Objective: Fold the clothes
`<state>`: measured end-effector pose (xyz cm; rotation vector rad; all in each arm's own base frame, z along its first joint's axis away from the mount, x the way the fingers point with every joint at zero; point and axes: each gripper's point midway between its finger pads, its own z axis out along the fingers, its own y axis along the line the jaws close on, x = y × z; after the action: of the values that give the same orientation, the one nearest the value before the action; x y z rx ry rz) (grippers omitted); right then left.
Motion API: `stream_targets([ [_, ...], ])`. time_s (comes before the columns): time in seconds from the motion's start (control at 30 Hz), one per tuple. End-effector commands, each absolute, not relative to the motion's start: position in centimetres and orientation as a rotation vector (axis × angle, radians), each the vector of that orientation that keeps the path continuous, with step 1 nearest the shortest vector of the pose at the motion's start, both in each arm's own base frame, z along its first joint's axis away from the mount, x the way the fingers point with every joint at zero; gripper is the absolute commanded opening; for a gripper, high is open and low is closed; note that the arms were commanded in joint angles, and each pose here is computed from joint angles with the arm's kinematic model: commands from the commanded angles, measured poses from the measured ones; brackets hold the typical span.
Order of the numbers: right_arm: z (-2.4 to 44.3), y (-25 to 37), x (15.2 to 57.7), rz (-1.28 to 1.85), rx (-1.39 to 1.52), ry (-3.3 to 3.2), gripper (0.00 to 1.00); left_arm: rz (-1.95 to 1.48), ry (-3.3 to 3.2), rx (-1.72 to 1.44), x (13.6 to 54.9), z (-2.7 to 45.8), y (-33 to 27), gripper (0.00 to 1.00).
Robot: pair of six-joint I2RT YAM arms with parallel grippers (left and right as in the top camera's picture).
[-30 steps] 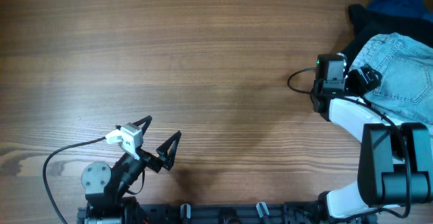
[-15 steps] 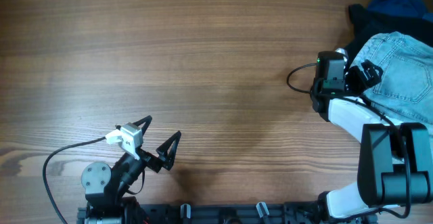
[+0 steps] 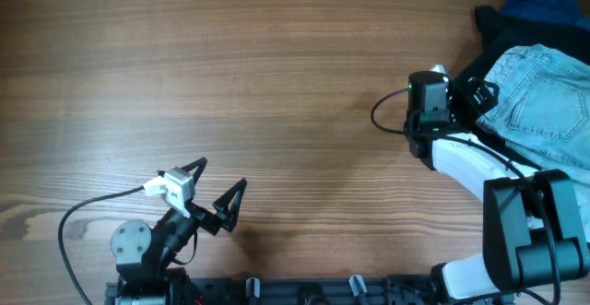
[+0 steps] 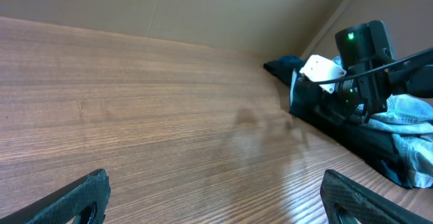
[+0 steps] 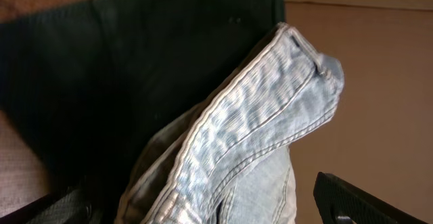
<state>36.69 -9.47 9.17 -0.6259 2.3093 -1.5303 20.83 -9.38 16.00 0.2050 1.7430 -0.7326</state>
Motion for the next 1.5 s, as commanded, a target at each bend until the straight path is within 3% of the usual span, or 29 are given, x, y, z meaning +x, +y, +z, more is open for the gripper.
stream_targets([
  [0.0,9.3,-9.9,36.3,-1.509,-0.595,2.33,1.0,-0.756,1.748,0.21,20.7,15.7,-9.7,1.0],
  [0.33,8.4,-12.8,35.5,-1.475,-0.542,2.409,1.0,-0.756,1.748,0.21,20.7,15.7,-9.7,1.0],
  [1.47,9.6,-11.0,36.1,-1.542,-0.615,2.343,1.0,-0.756,1.748,0.21,20.7,15.7,-9.7,1.0],
])
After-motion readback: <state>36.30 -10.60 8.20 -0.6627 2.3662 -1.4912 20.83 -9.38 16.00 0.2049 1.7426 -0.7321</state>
